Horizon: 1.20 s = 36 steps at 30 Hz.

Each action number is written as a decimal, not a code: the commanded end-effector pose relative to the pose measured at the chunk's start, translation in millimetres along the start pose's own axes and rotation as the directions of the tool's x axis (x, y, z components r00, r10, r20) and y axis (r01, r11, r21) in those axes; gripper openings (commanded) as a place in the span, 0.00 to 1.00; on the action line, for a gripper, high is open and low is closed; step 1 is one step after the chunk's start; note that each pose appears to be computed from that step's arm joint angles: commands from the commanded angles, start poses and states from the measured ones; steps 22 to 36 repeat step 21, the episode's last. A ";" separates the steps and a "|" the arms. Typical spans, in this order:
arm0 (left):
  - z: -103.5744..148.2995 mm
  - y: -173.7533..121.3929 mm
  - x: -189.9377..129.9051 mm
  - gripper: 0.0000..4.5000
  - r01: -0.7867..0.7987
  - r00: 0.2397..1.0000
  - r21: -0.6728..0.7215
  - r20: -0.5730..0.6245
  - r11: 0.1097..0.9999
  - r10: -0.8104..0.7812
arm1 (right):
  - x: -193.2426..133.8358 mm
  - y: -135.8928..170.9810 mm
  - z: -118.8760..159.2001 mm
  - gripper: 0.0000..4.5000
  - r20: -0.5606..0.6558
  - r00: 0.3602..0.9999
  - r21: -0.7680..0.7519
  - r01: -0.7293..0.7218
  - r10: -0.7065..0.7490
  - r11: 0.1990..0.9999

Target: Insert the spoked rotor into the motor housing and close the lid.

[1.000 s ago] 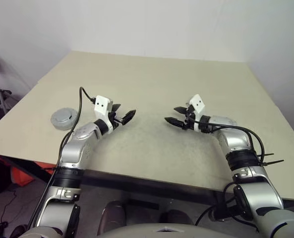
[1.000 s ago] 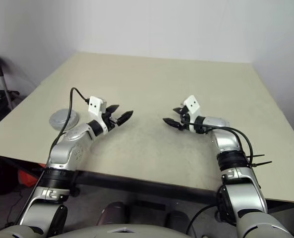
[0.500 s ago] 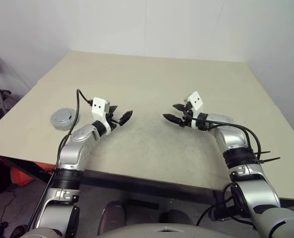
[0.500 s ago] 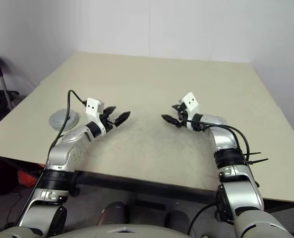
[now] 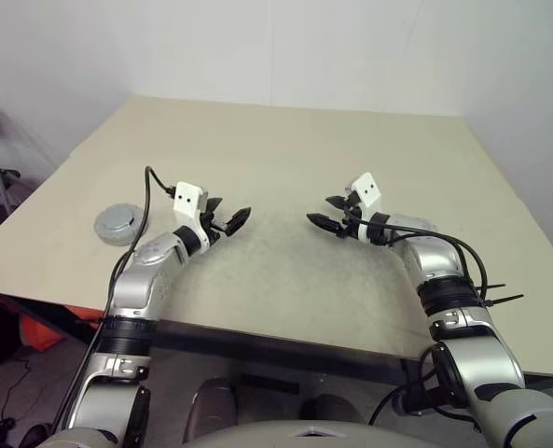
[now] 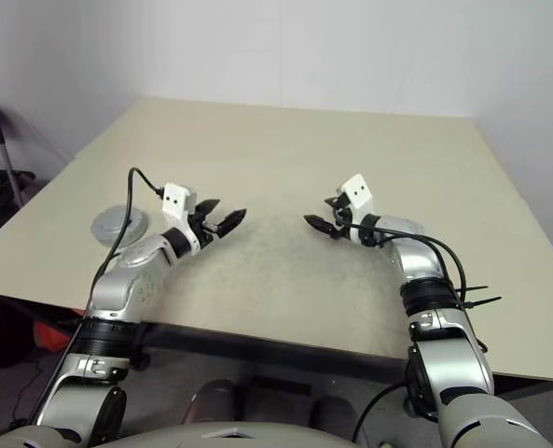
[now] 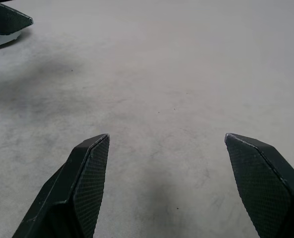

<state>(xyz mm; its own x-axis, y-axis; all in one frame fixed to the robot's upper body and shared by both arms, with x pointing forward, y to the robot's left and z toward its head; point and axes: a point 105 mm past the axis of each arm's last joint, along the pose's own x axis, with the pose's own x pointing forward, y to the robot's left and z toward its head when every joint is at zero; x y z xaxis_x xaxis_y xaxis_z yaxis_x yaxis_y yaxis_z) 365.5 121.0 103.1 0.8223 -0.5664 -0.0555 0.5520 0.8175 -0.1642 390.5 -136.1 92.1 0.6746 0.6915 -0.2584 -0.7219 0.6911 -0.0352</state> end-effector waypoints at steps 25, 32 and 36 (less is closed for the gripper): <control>12.2 5.5 -5.7 0.99 -0.030 0.999 0.021 0.036 0.999 0.029 | 6.7 1.9 22.2 0.85 0.059 0.998 -0.036 -0.003 0.005 0.999; 12.2 5.5 -5.7 0.99 -0.030 0.999 0.021 0.036 0.999 0.029 | 6.7 1.9 22.2 0.85 0.059 0.998 -0.036 -0.003 0.005 0.999; 12.2 5.5 -5.7 0.99 -0.030 0.999 0.021 0.036 0.999 0.029 | 6.7 1.9 22.2 0.85 0.059 0.998 -0.036 -0.003 0.005 0.999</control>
